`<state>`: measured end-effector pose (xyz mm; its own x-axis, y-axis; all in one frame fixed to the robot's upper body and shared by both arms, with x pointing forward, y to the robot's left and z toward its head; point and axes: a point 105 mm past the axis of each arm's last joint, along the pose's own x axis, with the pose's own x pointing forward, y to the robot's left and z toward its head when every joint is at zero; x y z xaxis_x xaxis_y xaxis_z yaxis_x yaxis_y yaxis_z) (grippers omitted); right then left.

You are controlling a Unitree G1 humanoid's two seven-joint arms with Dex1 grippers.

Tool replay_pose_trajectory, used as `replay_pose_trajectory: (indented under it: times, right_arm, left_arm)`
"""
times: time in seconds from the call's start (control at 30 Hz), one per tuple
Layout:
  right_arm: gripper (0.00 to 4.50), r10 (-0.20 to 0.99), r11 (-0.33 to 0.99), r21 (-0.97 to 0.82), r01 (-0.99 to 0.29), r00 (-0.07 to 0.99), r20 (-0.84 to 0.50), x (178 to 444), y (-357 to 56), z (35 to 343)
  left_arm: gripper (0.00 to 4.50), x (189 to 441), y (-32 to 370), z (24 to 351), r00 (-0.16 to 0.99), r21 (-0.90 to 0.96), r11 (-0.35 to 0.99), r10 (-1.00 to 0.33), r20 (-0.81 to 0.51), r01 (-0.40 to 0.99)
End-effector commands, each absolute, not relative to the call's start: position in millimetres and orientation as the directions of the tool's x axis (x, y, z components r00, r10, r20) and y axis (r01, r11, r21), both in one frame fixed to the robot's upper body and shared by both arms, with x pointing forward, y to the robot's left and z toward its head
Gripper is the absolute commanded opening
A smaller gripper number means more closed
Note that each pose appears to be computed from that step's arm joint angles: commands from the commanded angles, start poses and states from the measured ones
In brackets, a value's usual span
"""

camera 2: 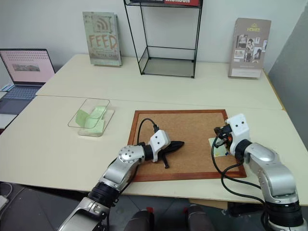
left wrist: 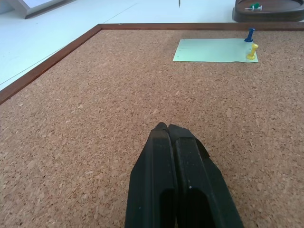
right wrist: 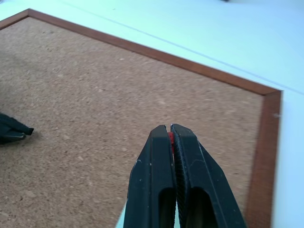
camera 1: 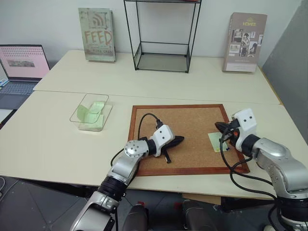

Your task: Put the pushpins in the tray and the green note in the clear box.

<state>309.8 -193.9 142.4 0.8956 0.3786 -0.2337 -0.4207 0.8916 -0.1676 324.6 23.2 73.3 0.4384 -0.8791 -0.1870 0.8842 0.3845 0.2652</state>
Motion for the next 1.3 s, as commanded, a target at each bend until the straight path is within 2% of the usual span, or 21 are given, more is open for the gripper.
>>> replay_pose_trajectory:
  times: [0.03, 0.2, 0.4, 0.57, 0.77, 0.9, 0.93, 0.97, 1.13, 1.3]
  right_arm:
    - [0.04, 0.295, 0.891, -0.289, -0.349, 0.931, -0.213, 289.5, -224.7, 162.5]
    - [0.04, 0.126, 0.876, -0.413, -0.247, 0.946, -0.3, 266.5, -272.5, 150.5]
    - [0.04, -0.039, 0.84, -0.503, -0.201, 0.903, -0.427, 240.8, -316.7, 120.5]
    - [0.04, -0.065, 0.852, -0.492, -0.181, 0.895, -0.442, 240.7, -326.7, 111.7]
    - [0.04, -0.053, 0.845, -0.489, -0.217, 0.876, -0.479, 238.6, -328.5, 104.8]
    - [0.81, -0.052, 0.847, -0.485, -0.218, 0.874, -0.483, 239.6, -329.7, 103.4]
    - [0.89, -0.05, 0.847, -0.483, -0.22, 0.873, -0.484, 239.7, -329.5, 103.2]
    - [1.21, -0.049, 0.848, -0.482, -0.22, 0.873, -0.485, 240.1, -329.4, 103.2]
    - [2.26, -0.044, 0.852, -0.476, -0.219, 0.875, -0.482, 241.2, -328.4, 104.3]
    - [3.17, -0.035, 0.862, -0.465, -0.202, 0.891, -0.452, 240.4, -327.3, 113.3]
  left_arm:
    - [0.0, 323.8, 26.8, 55.8, 0.449, 0.248, 0.392, -0.858, -0.249, 0.886]
    - [0.0, 324.1, 27.4, 55.9, 0.449, 0.258, 0.388, -0.858, -0.25, 0.885]
    - [0.0, 323.0, 28.4, 56.2, 0.449, 0.269, 0.384, -0.859, -0.248, 0.883]
    - [0.0, 321.3, 29.5, 55.8, 0.448, 0.275, 0.381, -0.858, -0.25, 0.883]
    - [0.0, 321.6, 35.1, 57.0, 0.46, 0.283, 0.39, -0.851, -0.253, 0.876]
    - [0.0, 321.2, 36.4, 56.6, 0.465, 0.283, 0.394, -0.848, -0.255, 0.874]
    - [0.0, 320.8, 36.7, 56.5, 0.465, 0.283, 0.395, -0.848, -0.255, 0.874]
    - [0.0, 320.5, 37.0, 56.4, 0.466, 0.283, 0.395, -0.847, -0.255, 0.874]
    - [0.0, 319.9, 39.8, 54.7, 0.468, 0.284, 0.397, -0.844, -0.261, 0.873]
    - [0.0, 320.1, 40.7, 54.7, 0.47, 0.286, 0.397, -0.843, -0.263, 0.872]
